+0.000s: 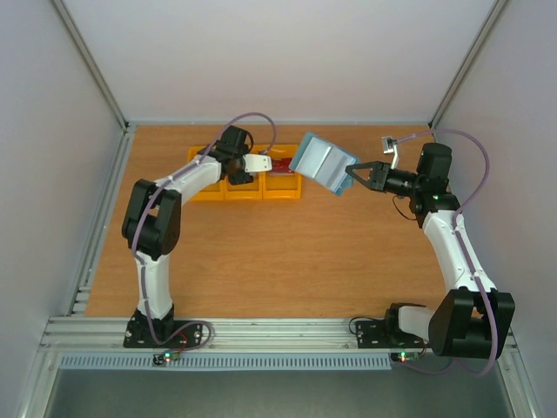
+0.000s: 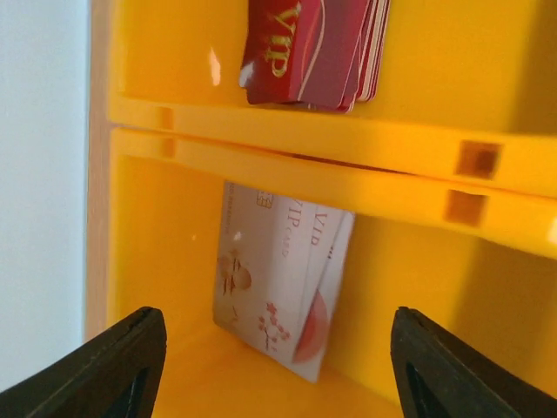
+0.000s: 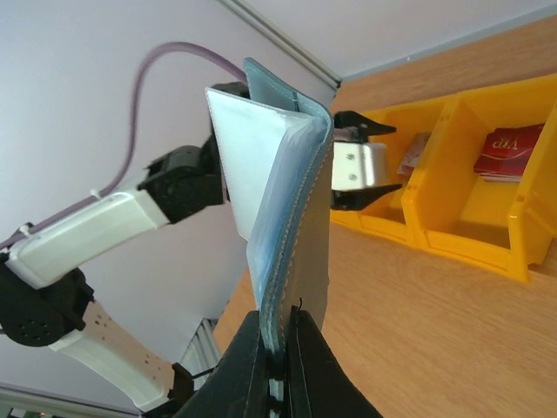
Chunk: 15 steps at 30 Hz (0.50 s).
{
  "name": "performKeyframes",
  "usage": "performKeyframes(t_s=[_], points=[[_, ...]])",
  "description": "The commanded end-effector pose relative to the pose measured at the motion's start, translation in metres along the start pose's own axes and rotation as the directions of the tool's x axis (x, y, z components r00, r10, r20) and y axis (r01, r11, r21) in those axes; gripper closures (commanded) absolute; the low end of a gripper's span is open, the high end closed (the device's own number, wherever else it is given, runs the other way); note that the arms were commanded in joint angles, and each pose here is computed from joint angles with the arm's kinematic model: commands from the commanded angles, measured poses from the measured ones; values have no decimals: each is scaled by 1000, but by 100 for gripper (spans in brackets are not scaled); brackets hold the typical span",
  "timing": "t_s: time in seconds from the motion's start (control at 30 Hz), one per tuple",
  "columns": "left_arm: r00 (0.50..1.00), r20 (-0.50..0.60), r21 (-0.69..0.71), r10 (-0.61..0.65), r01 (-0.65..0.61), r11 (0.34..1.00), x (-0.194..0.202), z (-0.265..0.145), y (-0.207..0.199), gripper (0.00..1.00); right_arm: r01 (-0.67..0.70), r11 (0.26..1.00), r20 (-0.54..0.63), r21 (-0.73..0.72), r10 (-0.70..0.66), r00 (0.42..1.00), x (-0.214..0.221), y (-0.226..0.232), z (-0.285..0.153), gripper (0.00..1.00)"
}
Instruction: Take the credit cards out of the card holder
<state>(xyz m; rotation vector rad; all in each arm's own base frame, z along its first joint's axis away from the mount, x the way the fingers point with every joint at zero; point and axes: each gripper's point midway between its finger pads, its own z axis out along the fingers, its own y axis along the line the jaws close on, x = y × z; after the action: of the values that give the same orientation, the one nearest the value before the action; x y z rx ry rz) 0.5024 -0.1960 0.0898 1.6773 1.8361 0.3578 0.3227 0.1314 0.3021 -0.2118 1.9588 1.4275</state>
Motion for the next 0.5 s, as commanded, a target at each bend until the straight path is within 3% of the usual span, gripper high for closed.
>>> performKeyframes(t_s=[0.0, 0.17, 0.3, 0.47], points=[[984, 122, 63, -132, 125, 990, -25, -67, 18, 27, 15, 1000, 5, -24, -15, 1000, -5, 9, -3, 99], [898, 244, 240, -367, 311, 920, -52, -151, 13, 24, 24, 1000, 4, -21, -24, 1000, -4, 14, -5, 99], [754, 277, 404, -596, 471, 784, -68, -213, -11, 23, 37, 998, -27, -46, -38, 999, 4, 28, -2, 99], [553, 418, 566, -721, 462, 683, -87, -298, -46, 22, 100, 991, -151, -86, -112, 982, 32, 57, 21, 99]])
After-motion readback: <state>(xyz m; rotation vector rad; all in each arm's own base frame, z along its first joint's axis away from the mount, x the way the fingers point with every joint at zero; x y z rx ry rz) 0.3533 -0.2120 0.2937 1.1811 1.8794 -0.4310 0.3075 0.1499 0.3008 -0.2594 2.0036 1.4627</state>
